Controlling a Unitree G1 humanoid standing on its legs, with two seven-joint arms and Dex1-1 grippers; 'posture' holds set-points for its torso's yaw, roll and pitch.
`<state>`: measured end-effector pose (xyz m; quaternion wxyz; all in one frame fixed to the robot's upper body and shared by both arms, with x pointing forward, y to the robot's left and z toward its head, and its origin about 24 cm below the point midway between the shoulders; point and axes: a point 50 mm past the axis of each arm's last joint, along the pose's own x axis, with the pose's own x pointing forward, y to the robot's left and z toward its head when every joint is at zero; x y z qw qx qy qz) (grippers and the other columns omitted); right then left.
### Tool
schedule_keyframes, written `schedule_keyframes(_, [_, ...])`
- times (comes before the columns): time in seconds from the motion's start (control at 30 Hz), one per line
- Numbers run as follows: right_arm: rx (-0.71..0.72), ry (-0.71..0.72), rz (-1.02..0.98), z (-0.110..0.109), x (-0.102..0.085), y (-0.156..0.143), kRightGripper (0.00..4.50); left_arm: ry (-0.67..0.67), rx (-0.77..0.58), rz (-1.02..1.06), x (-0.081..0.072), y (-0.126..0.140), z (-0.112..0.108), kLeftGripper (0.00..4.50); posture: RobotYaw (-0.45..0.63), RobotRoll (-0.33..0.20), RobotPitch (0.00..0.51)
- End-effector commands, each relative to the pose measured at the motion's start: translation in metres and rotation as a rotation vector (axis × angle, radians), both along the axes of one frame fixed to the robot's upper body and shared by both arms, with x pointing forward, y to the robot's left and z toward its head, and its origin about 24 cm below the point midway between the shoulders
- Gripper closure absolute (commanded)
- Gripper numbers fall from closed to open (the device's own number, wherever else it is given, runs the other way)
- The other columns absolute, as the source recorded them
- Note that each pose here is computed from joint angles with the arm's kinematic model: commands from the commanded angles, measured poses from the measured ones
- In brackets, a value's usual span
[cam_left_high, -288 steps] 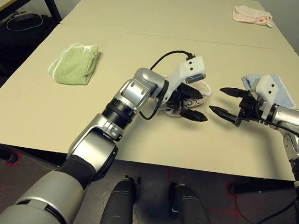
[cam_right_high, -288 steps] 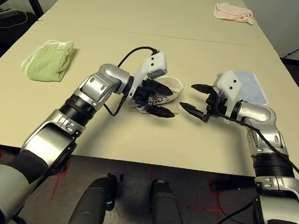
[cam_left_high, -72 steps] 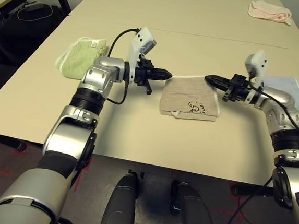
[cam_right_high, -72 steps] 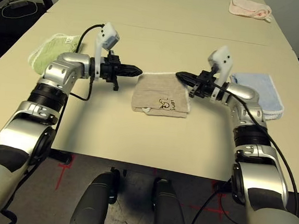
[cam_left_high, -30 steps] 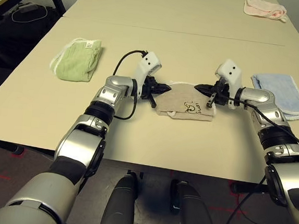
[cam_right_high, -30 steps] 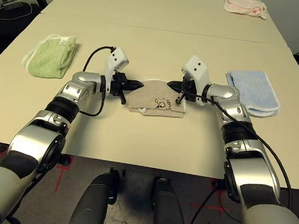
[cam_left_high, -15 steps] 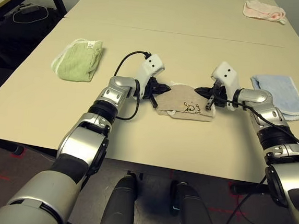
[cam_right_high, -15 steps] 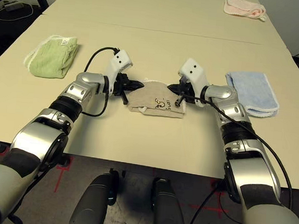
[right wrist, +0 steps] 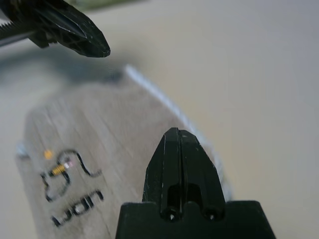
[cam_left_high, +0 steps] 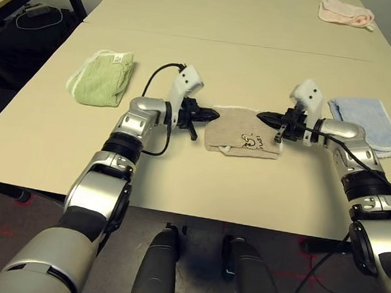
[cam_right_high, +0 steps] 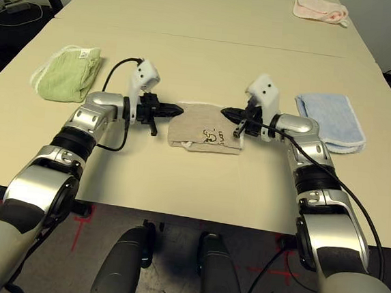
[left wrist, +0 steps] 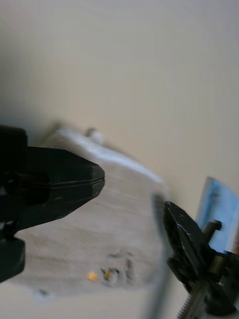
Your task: Fold the towel and set it aside.
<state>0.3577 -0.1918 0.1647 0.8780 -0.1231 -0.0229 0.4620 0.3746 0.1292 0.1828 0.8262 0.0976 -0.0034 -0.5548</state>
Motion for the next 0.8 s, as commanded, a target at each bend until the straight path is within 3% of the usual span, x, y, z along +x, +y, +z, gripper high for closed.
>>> schedule_keyframes(0.03, [0.039,-0.01,0.02,0.004,-0.011,-0.008,4.5,0.0,-0.031,-0.037,-0.011,0.01,0.003,4.3,0.06,0.0,0.148])
schedule_keyframes(0.07, [0.041,-0.004,0.034,0.005,-0.014,-0.01,4.5,-0.006,-0.03,-0.037,-0.013,0.013,0.004,4.09,0.06,0.0,0.147])
schedule_keyframes(0.17, [0.015,0.012,0.061,0.006,-0.022,-0.013,3.73,-0.016,-0.023,-0.022,-0.017,0.02,0.003,3.11,0.07,0.0,0.143])
schedule_keyframes(0.43, [-0.1,-0.002,0.106,-0.003,-0.037,-0.024,0.81,-0.027,0.023,-0.036,-0.025,0.028,-0.013,0.06,0.05,0.0,0.13])
schedule_keyframes(0.5, [-0.098,0.004,0.099,-0.005,-0.039,-0.028,0.08,-0.02,0.013,-0.038,-0.026,0.029,-0.013,0.0,0.05,0.0,0.126])
schedule_keyframes(0.57, [-0.081,0.017,0.078,-0.007,-0.042,-0.033,0.03,-0.014,0.018,-0.048,-0.029,0.031,-0.013,0.0,0.05,0.0,0.118])
schedule_keyframes(0.8, [0.259,0.206,-0.152,-0.015,-0.048,-0.05,0.03,0.014,0.006,-0.025,-0.038,0.04,-0.016,0.0,0.05,0.0,0.112])
